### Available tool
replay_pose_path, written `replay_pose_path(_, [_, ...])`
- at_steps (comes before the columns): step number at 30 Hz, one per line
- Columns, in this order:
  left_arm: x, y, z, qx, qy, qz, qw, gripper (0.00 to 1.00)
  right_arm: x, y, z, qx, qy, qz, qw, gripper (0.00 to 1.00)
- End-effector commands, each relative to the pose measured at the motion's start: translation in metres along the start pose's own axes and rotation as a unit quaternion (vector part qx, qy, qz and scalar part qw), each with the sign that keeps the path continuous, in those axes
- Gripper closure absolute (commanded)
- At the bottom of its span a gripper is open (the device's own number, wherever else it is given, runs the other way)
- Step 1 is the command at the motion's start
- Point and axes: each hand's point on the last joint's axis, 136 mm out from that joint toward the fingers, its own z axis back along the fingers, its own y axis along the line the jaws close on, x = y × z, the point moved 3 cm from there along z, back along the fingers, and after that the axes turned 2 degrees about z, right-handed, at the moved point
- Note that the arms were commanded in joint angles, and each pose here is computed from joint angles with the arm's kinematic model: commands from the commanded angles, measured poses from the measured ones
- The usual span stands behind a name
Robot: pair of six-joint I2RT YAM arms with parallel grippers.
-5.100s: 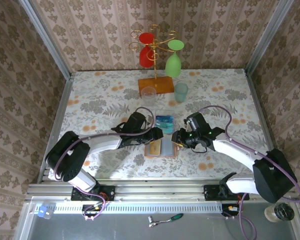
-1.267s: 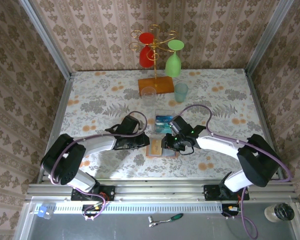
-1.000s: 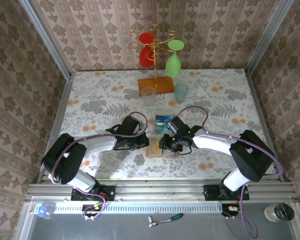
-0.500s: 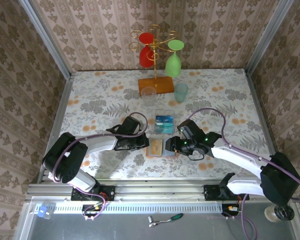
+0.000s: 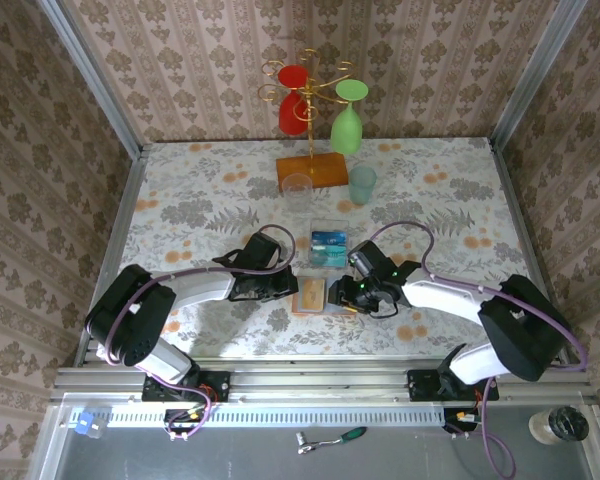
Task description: Take the credit cards out of the card holder
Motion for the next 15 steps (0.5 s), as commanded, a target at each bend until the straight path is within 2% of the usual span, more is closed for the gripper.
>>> replay_pose_path(1, [-0.003, 0.006, 0.0, 0.01, 0.004, 0.007, 1.0, 0.92, 0.006, 0.011, -0.006, 0.027, 0.004, -0.003, 1.0, 0.56])
replay_pose_path(10, [-0.004, 0.009, 0.002, 0.01, 0.001, 0.009, 1.0, 0.92, 0.007, 0.019, -0.019, 0.047, 0.02, -0.009, 0.999, 0.68])
replay_pose_path(15, [-0.004, 0.012, 0.0, 0.012, 0.004, 0.011, 1.0, 0.92, 0.008, 0.021, -0.019, 0.049, 0.022, -0.009, 0.999, 0.79])
